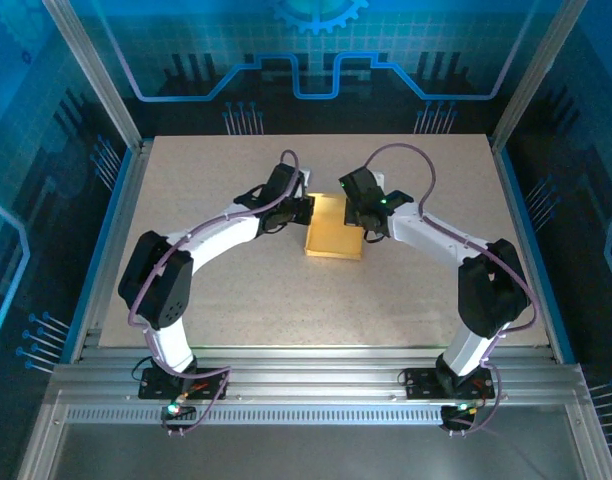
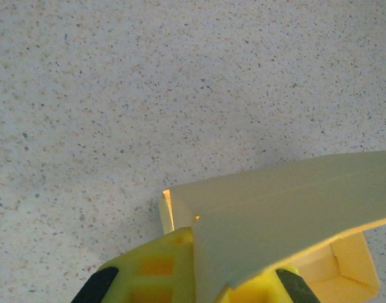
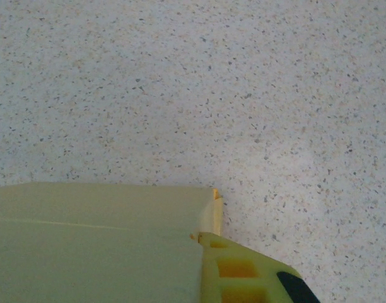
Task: Fold the paper box
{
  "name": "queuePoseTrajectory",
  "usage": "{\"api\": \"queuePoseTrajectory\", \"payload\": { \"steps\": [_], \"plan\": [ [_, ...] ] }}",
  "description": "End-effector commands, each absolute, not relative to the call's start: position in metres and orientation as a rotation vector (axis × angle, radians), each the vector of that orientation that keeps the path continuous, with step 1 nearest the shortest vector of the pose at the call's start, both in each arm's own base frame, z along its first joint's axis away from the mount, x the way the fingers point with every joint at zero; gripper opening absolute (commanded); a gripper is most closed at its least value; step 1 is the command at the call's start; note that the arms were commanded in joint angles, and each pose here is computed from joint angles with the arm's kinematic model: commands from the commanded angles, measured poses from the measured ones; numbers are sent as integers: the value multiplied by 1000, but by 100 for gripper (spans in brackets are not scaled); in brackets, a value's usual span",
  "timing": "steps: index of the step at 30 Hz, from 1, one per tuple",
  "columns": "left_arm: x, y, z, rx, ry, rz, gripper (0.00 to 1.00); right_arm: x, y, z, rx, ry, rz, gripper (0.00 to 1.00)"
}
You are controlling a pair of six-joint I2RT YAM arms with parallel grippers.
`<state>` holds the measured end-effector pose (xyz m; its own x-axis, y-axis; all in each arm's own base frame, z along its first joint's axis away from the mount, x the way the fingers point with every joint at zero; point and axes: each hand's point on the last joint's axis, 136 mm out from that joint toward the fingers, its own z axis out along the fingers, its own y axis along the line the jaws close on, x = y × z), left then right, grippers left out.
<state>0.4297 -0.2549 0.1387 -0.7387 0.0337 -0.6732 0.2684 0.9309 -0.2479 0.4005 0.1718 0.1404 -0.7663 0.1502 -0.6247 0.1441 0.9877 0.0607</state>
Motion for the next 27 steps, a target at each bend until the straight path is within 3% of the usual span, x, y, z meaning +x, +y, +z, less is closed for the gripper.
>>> {"api": "queuePoseTrajectory", "payload": {
  "steps": [1,14,27],
  "plan": [
    [426,-260,155,125,2333,-491,0,398,166,149,343,2421,21,0],
    [412,-261,153,107,2335,-519,0,386,166,145,451,2458,-39,0],
    [395,-263,150,97,2218,-533,0,374,171,136,338,2349,-19,0]
  ]
}}
